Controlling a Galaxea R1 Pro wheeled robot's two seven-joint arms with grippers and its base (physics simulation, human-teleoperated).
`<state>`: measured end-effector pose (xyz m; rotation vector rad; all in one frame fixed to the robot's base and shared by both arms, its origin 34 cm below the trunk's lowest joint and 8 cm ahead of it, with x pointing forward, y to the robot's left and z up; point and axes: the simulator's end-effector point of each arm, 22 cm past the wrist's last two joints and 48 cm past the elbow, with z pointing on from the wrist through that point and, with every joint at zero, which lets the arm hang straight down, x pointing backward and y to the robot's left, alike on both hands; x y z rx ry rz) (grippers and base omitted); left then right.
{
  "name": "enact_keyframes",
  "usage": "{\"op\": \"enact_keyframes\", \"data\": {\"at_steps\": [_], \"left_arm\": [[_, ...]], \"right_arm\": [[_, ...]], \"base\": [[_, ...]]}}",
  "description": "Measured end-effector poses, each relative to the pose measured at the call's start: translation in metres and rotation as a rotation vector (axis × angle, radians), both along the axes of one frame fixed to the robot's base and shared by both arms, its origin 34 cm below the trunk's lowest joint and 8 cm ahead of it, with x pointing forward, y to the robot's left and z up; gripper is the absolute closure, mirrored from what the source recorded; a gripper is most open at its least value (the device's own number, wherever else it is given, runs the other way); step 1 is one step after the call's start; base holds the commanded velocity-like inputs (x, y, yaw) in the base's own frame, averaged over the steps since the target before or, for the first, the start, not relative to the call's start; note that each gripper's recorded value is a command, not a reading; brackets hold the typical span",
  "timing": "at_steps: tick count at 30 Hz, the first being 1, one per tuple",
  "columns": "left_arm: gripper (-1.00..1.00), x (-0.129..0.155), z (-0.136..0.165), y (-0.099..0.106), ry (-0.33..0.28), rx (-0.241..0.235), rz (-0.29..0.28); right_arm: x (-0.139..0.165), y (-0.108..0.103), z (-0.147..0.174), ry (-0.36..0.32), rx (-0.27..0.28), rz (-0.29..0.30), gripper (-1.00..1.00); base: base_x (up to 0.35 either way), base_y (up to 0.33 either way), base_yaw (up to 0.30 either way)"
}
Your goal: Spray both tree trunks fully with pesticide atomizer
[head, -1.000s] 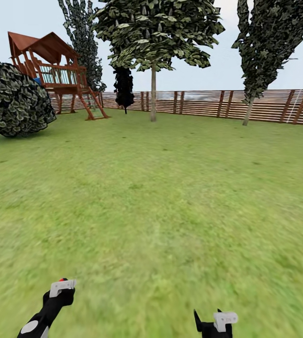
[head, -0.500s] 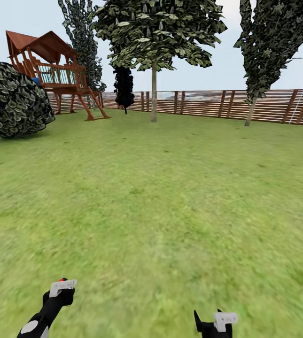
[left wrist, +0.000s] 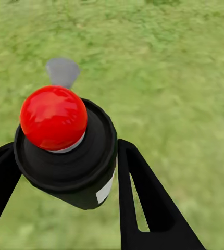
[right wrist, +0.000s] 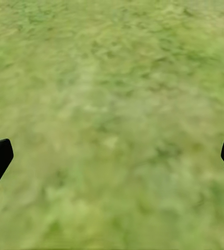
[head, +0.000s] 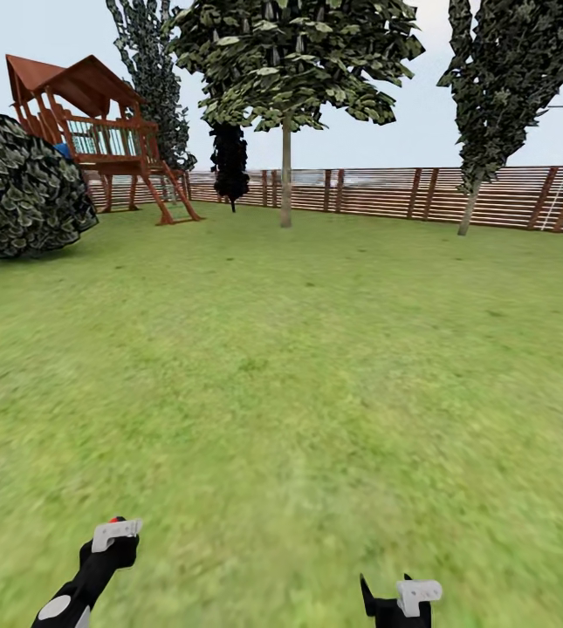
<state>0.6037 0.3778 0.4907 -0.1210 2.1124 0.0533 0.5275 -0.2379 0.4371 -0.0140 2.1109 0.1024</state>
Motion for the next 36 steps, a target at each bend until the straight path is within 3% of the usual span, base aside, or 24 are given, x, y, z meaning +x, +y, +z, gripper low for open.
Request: {"op": "enact_keyframes", "data": {"at_steps": [36], "left_arm": [[1.00, 0.0000, -0.0002, -0.0004, 0.000, 0.000, -0.001]], "right_arm": [[-0.0001, 0.0000, -0.0001, 0.000, 0.000, 0.000, -1.00]], "base": [[0.337, 0.000, 0.000]]}}
